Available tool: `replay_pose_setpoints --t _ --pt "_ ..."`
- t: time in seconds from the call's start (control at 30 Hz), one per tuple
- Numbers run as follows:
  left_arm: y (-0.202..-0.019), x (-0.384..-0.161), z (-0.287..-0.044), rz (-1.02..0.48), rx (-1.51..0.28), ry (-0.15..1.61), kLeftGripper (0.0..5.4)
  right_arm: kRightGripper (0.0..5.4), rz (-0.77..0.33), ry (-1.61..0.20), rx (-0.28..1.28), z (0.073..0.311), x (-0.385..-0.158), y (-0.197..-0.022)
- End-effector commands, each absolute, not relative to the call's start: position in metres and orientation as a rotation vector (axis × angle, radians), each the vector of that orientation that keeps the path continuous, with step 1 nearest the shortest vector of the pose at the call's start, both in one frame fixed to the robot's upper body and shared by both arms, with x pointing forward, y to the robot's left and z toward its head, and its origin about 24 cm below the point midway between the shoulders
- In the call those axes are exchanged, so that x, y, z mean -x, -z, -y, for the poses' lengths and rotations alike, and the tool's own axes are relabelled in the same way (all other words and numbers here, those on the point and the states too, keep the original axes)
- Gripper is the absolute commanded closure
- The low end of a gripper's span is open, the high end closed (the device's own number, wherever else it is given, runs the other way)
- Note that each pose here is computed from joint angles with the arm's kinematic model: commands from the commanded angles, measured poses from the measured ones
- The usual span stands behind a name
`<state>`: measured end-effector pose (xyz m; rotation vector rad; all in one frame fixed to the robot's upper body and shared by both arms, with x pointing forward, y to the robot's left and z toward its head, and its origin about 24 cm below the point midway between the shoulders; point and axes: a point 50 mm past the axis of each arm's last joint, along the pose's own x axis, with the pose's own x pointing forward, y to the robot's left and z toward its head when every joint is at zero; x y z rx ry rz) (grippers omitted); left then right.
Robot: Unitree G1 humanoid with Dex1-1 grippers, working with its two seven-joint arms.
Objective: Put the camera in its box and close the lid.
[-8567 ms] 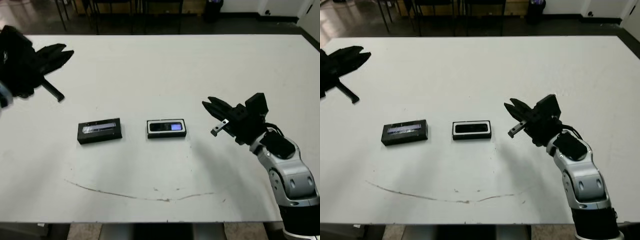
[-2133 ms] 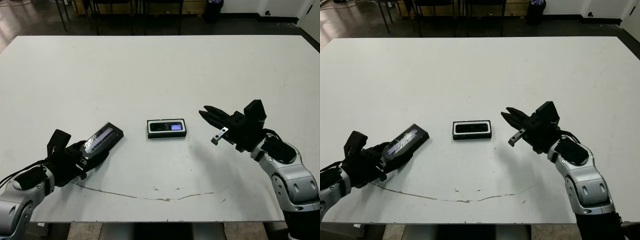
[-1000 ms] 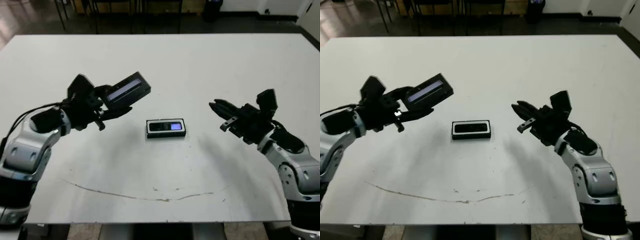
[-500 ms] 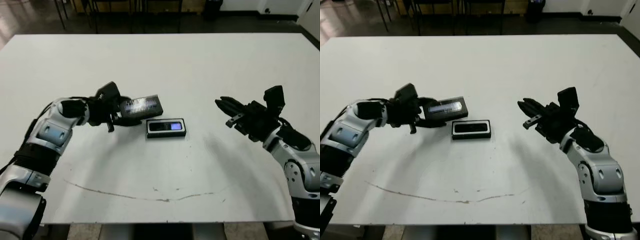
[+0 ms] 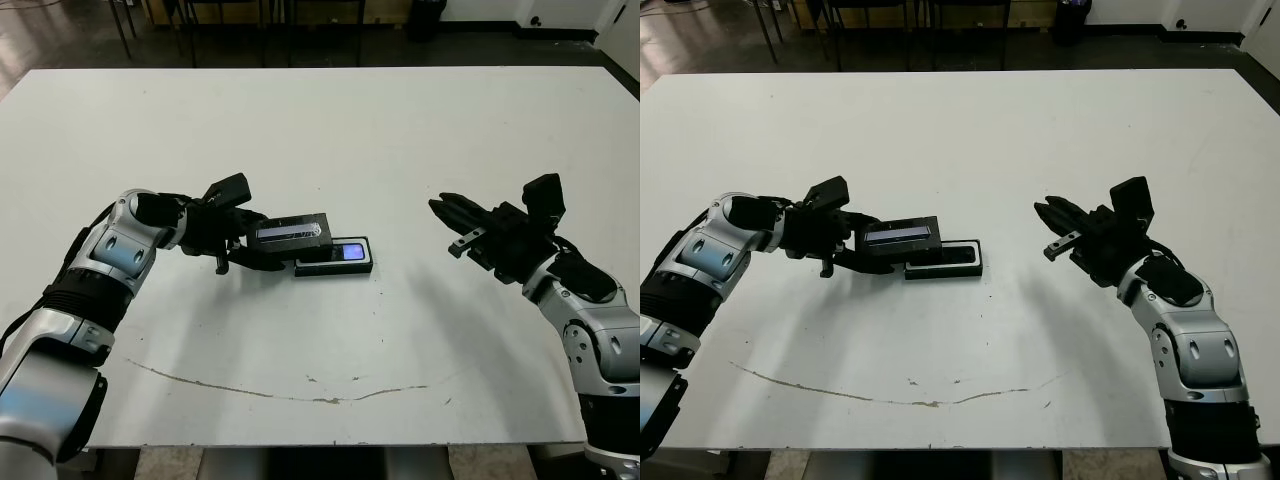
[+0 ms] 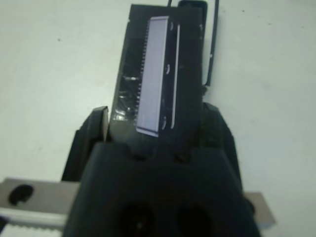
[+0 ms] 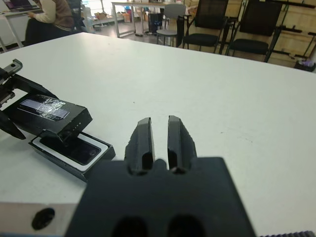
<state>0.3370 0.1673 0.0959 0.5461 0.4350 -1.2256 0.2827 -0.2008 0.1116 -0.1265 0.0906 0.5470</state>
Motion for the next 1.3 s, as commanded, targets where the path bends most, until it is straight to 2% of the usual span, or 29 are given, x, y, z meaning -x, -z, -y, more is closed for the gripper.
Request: replay_pose_setpoints --t 0.03,0.67,1.07,1.3 --pt "-0.09 -0.336 -0.169 -0.476 -0.522 1.237 3.6 5.4 -0.113 -0.54 0.138 0.202 -0.28 -0.104" --pt "-0.073 -0.331 -0.155 -0.509 -0.507 1.284 3.63 5.4 -0.106 -0.545 0.148 0.205 -0.279 -0.103" --pt "-0.072 -0.331 -0.15 -0.496 -0.486 1.296 3.64 5.4 -0.104 -0.543 0.153 0.204 -0.279 -0.104" --pt "-0.073 -0.333 -0.144 -0.483 -0.52 1.24 3.64 5.4 -0.092 -0.556 0.144 0.204 -0.279 -0.102"
